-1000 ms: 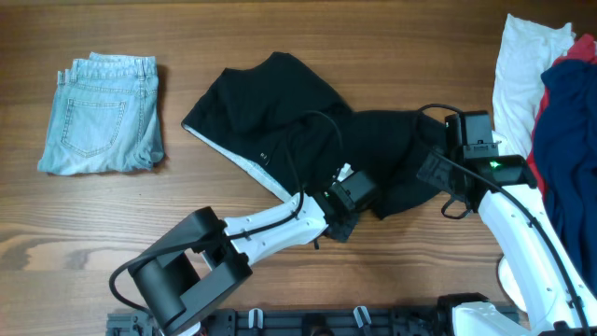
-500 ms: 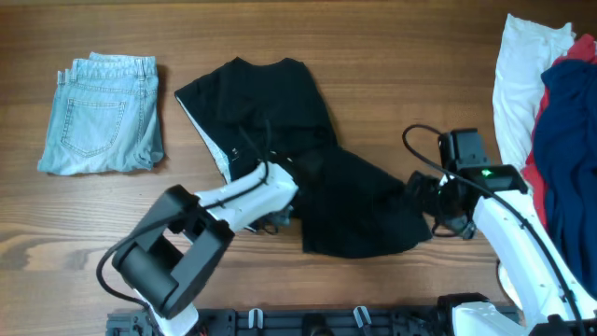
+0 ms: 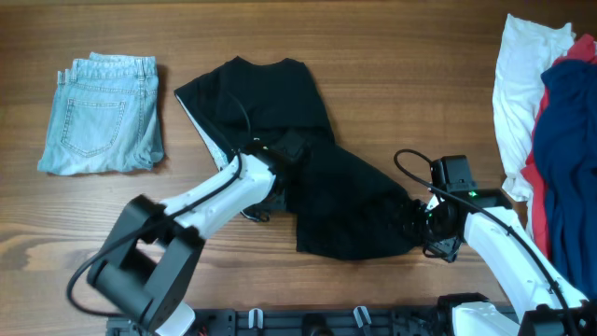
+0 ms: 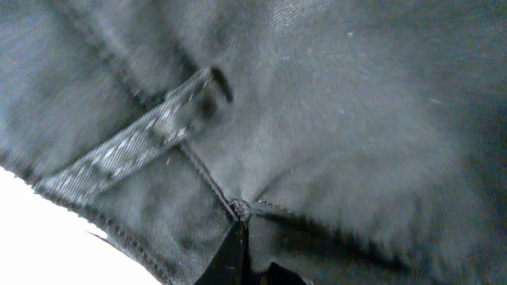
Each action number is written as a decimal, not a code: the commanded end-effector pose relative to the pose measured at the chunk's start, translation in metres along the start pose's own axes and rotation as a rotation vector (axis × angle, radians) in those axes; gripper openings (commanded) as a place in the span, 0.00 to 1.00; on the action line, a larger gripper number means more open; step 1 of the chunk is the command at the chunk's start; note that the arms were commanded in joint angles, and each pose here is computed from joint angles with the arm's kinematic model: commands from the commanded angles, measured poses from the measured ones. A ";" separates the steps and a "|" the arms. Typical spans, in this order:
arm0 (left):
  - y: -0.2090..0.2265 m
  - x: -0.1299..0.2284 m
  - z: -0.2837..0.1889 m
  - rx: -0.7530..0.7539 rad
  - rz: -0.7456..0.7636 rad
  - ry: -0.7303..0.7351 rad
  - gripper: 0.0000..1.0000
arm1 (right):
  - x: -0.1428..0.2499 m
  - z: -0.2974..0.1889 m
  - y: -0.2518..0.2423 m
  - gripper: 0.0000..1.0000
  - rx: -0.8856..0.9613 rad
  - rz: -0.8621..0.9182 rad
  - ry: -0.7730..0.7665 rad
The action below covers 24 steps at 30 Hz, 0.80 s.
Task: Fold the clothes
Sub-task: 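Stretch the black garment apart, left gripper pulling left, right gripper right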
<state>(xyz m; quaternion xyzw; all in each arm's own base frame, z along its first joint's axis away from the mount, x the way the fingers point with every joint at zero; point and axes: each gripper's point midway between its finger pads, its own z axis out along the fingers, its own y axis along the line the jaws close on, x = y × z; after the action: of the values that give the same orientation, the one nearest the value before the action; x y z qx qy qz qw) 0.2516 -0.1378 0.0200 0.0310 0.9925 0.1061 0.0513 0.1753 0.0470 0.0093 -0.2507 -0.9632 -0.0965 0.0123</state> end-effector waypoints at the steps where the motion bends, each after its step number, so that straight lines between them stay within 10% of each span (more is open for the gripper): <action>1: 0.000 -0.007 -0.021 0.056 -0.039 -0.060 0.04 | 0.005 0.004 0.003 0.94 -0.034 0.037 0.021; 4: 0.002 -0.009 -0.029 0.070 -0.045 -0.081 0.04 | 0.004 0.004 0.004 0.81 -0.038 0.036 0.016; 9: 0.007 -0.013 -0.045 0.098 -0.063 -0.126 0.04 | -0.002 0.004 0.008 0.08 -0.054 0.030 -0.009; 24: 0.085 -0.055 -0.102 0.178 -0.243 -0.362 0.06 | -0.084 -0.051 0.017 0.04 0.007 0.034 -0.325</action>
<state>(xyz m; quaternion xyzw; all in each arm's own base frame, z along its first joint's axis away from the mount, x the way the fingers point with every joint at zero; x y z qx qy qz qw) 0.2881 -0.0871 0.1181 -0.0586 0.9806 0.0222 0.1859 0.2044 0.0436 0.0152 -0.2655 -0.9578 -0.1022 -0.0420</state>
